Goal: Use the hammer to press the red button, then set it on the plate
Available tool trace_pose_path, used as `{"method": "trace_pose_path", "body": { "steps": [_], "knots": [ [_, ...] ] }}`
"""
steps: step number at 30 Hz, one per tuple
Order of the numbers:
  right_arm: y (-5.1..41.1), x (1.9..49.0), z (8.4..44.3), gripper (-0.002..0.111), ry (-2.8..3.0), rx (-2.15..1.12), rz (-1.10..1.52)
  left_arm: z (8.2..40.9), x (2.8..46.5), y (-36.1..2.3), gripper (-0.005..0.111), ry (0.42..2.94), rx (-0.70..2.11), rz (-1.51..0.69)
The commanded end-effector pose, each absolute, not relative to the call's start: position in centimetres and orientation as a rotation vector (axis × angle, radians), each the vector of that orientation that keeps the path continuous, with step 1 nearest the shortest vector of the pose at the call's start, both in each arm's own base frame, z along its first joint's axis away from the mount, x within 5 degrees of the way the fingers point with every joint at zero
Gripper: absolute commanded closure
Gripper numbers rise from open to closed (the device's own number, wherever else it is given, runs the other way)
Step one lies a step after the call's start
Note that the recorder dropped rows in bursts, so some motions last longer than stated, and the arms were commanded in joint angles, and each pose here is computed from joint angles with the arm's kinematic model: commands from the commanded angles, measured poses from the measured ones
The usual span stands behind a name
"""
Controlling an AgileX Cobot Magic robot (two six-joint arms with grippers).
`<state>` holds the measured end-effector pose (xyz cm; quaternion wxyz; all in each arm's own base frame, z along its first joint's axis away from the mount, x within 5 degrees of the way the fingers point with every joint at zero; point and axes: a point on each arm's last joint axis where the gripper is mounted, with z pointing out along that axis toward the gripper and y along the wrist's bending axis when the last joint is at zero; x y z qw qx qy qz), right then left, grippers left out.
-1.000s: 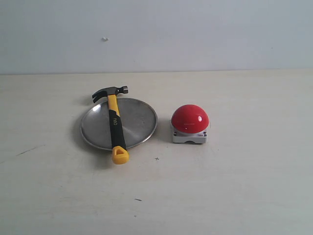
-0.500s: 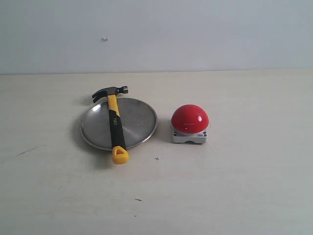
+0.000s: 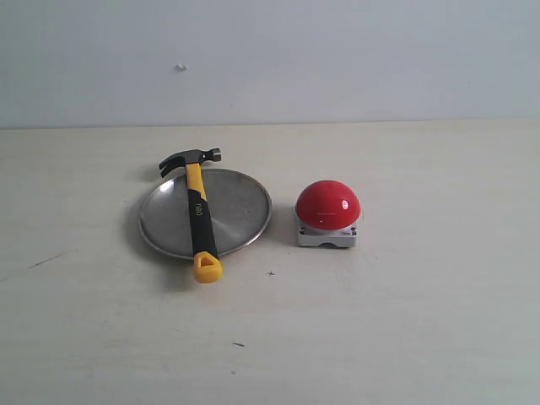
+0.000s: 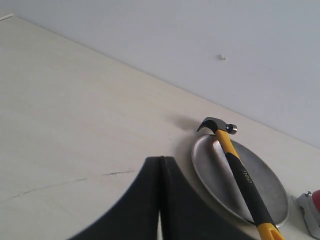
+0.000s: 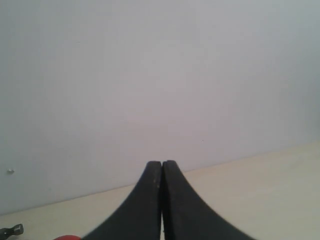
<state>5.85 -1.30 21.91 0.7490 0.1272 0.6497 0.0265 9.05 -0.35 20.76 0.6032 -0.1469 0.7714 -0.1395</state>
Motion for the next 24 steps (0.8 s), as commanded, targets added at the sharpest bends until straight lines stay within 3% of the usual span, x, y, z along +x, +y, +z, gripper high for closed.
{"method": "trace_pose_path", "body": {
  "steps": [1, 24],
  "knots": [
    [-1.0, 5.9, 21.9, 0.108, 1.426, 0.2, 0.027, 20.6, 9.0, -0.3, 0.107, 1.79, -0.337, -0.32],
    [-0.3, 6.0, 20.5, 0.108, 1.582, 0.179, 0.1, 20.6, 9.0, -0.3, 0.107, 1.79, -0.337, -0.32]
  ]
}}
